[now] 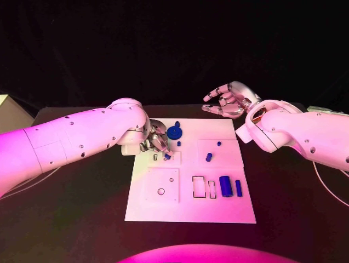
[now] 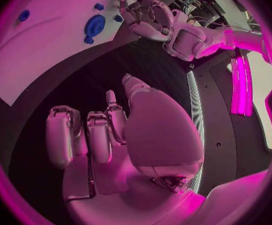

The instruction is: Assemble the parts on the task board

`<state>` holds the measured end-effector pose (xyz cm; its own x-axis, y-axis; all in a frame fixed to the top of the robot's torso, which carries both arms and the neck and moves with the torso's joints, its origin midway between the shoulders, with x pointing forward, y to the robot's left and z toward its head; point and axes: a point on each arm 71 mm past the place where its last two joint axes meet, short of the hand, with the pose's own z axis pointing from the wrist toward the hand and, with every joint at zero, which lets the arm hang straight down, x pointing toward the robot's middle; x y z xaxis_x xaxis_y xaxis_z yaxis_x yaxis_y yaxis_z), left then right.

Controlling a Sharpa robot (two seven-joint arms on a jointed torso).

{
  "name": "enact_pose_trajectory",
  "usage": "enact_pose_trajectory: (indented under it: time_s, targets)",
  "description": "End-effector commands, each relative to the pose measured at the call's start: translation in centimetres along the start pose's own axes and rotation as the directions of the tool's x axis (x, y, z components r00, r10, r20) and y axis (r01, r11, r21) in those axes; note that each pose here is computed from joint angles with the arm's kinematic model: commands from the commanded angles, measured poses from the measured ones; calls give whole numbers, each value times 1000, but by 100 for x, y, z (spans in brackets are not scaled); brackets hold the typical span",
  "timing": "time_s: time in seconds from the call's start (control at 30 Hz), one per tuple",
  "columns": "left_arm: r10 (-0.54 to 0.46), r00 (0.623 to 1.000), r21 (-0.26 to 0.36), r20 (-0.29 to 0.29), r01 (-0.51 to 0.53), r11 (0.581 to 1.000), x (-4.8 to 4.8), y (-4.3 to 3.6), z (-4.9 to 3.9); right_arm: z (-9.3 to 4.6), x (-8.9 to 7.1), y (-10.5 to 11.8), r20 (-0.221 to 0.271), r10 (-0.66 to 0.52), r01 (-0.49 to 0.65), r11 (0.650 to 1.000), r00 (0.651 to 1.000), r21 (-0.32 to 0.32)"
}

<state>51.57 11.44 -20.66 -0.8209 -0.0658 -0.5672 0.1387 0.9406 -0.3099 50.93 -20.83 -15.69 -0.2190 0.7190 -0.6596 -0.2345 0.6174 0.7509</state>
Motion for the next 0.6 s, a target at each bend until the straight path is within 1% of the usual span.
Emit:
enact_pose_trajectory:
  time_s: [0.03, 0.27, 0.43, 0.6]
  targets:
    - [-64, 998, 27, 18, 64, 998, -3, -10, -12, -1, 26, -3, -27, -3, 3, 1000, 1000, 0]
    - [-112, 993, 42, 36, 110, 993, 7, 33, -65, -7, 27, -23, -36, -3, 4, 1000, 999, 9]
    - [-140, 989, 56, 46, 138, 989, 20, 67, -130, -12, 26, -39, -40, -4, 4, 1000, 999, 14]
    - [-152, 987, 59, 60, 148, 987, 32, 101, -171, -21, 27, -59, -41, -3, 4, 1000, 999, 18]
